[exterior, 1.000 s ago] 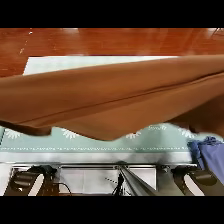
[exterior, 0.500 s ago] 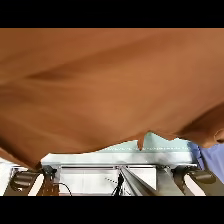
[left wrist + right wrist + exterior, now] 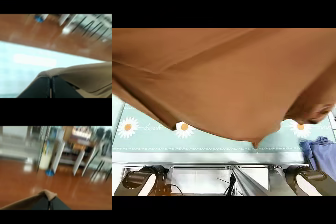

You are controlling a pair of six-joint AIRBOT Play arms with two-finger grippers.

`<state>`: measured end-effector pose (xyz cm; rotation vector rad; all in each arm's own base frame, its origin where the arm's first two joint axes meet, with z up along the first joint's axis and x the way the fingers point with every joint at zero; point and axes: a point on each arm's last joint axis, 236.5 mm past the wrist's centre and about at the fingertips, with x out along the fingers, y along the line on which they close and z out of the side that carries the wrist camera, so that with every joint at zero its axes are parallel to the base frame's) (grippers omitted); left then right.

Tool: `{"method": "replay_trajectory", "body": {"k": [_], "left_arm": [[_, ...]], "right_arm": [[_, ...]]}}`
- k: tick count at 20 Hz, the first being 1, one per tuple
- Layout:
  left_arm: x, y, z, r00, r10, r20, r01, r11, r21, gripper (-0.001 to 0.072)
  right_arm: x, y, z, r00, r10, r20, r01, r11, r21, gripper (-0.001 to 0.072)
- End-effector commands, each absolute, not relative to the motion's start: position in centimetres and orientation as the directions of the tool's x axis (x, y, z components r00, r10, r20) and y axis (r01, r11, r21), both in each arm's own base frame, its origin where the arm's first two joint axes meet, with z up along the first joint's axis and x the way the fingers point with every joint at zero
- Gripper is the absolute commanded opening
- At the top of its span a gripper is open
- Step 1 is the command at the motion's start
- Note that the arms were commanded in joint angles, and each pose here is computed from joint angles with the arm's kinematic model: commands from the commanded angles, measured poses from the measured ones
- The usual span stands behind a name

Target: Fold the shirts.

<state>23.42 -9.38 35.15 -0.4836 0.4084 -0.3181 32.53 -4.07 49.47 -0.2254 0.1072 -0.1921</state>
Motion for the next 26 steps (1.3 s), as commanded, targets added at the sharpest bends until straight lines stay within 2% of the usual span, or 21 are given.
{"method": "replay_trajectory", "body": {"k": [1,4,8,11,14,17,18,19,20,23,25,26], "left_arm": [[28.6,-6.2,25.4,0.783,-0.226,-0.579,0.016,0.939,-0.344,0.0032],[33.2,-6.1,18.1,0.679,-0.201,-0.706,-0.016,0.958,-0.288,0.0031],[39.5,-5.6,10.9,0.603,-0.171,-0.779,-0.023,0.973,-0.231,0.0032],[42.0,-4.5,5.5,0.533,-0.147,-0.833,-0.074,0.973,-0.219,0.0032],[42.1,-4.3,0.7,0.428,-0.143,-0.892,-0.103,0.973,-0.206,0.0032],[41.5,-4.5,-0.7,0.378,-0.152,-0.913,-0.113,0.972,-0.209,0.0053],[41.4,-4.4,-0.4,0.377,-0.152,-0.914,-0.101,0.974,-0.204,0.0177],[41.3,-4.0,0.2,0.373,-0.15,-0.916,-0.068,0.98,-0.188,0.0362],[41.2,-3.2,0.9,0.364,-0.146,-0.92,-0.046,0.984,-0.174,0.0411],[39.3,1.0,3.5,0.283,-0.129,-0.95,-0.087,0.983,-0.159,0.0414],[35.6,4.0,3.5,0.174,-0.133,-0.976,-0.181,0.97,-0.165,0.0572],[33.2,5.0,3.0,0.1,-0.149,-0.984,-0.224,0.96,-0.168,0.0594]], "right_arm": [[40.8,-4.5,39.1,0.897,-0.249,-0.365,0.132,0.939,-0.317,0.0026],[48.4,-4.0,29.5,0.807,-0.257,-0.532,0.069,0.936,-0.346,0.0026],[55.6,-2.8,19.3,0.737,-0.232,-0.634,0.022,0.947,-0.322,0.0027],[57.6,-2.5,12.8,0.663,-0.231,-0.712,-0.013,0.948,-0.319,0.0027],[57.5,-2.6,7.5,0.566,-0.243,-0.788,-0.04,0.946,-0.321,0.0027],[57.2,-2.8,6.6,0.54,-0.249,-0.804,-0.042,0.946,-0.321,0.0052],[57.1,-3.1,7.4,0.549,-0.251,-0.797,-0.035,0.946,-0.322,0.0224],[56.7,-3.7,8.6,0.558,-0.252,-0.791,-0.036,0.945,-0.326,0.0416],[56.1,-4.5,10.0,0.566,-0.255,-0.784,-0.03,0.944,-0.328,0.044],[52.4,-10.3,15.2,0.563,-0.315,-0.764,0.086,0.942,-0.325,0.0441],[49.0,-14.2,17.7,0.549,-0.316,-0.774,0.183,0.949,-0.258,0.0441],[47.1,-16.1,18.5,0.539,-0.303,-0.786,0.223,0.951,-0.214,0.0441]]}}
